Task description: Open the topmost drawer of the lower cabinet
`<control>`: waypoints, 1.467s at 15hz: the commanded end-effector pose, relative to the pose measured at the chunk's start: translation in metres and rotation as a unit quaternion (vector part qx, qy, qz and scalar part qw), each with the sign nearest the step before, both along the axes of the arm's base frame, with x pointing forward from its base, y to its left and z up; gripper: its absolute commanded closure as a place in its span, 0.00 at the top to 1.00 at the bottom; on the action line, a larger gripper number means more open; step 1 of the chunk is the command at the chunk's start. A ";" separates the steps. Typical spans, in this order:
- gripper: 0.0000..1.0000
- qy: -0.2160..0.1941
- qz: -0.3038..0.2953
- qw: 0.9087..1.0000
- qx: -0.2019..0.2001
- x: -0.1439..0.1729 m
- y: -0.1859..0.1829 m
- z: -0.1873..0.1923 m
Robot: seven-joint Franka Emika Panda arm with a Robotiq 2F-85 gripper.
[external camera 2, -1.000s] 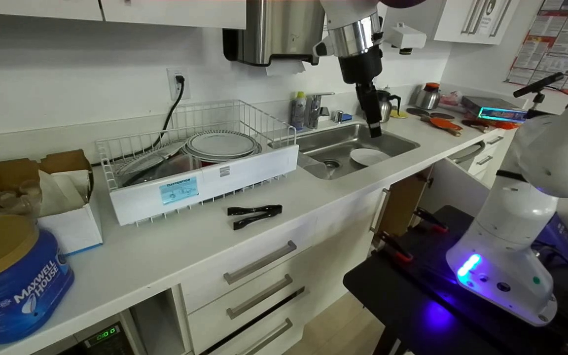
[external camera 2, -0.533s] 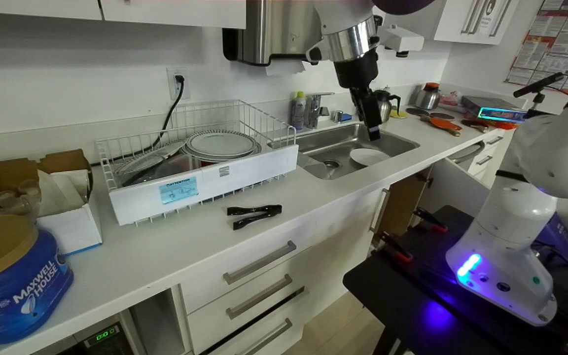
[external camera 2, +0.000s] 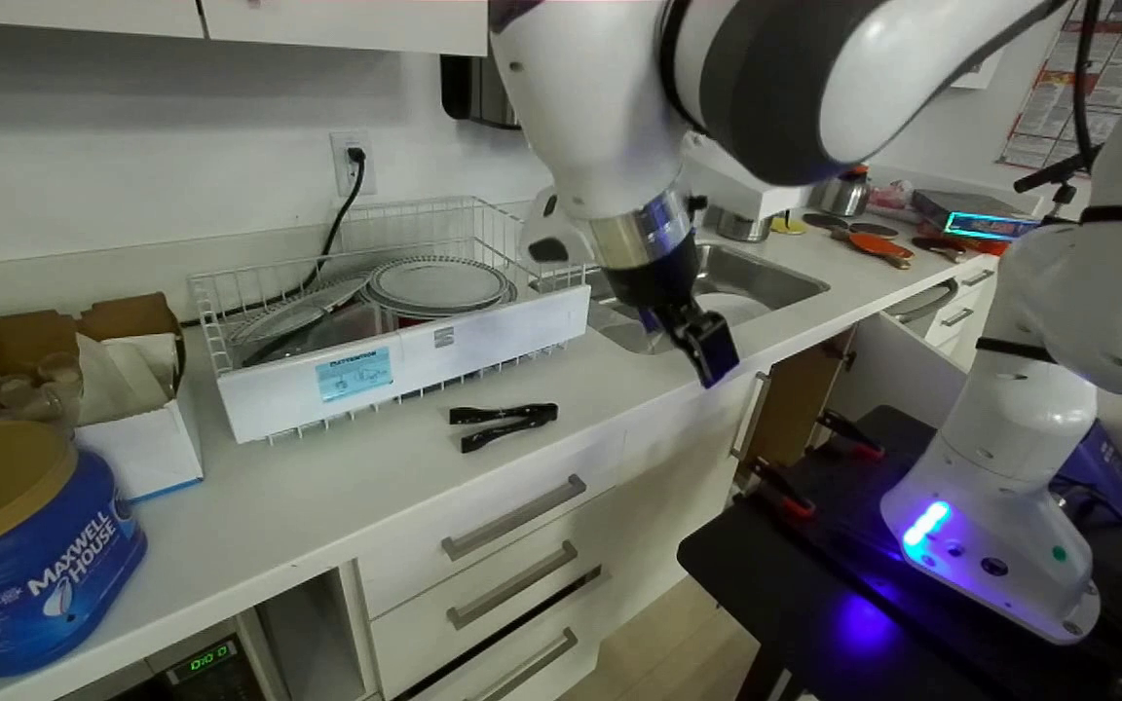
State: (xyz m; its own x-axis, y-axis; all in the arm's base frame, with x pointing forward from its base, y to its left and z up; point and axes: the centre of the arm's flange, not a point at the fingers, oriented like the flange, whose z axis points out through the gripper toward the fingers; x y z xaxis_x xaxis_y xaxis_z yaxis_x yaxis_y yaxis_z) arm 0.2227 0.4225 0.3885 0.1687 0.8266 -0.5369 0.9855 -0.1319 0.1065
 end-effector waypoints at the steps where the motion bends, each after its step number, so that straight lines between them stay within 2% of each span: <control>1: 1.00 0.001 0.101 0.995 -0.026 -0.011 0.042 -0.031; 2: 1.00 0.000 0.058 0.998 -0.017 -0.016 0.021 -0.023; 4: 1.00 0.004 0.085 0.996 -0.028 -0.022 0.031 -0.038; 7: 1.00 0.007 0.089 0.996 -0.027 -0.018 0.035 -0.039; 10: 1.00 0.000 0.169 0.984 -0.049 -0.026 0.037 -0.057; 13: 1.00 -0.011 0.249 0.966 -0.066 -0.039 0.036 -0.080; 16: 1.00 -0.029 0.326 0.943 -0.061 -0.054 0.032 -0.109; 19: 1.00 -0.042 0.402 0.912 -0.066 -0.061 0.026 -0.149; 22: 1.00 -0.043 0.477 0.876 -0.065 -0.061 0.026 -0.185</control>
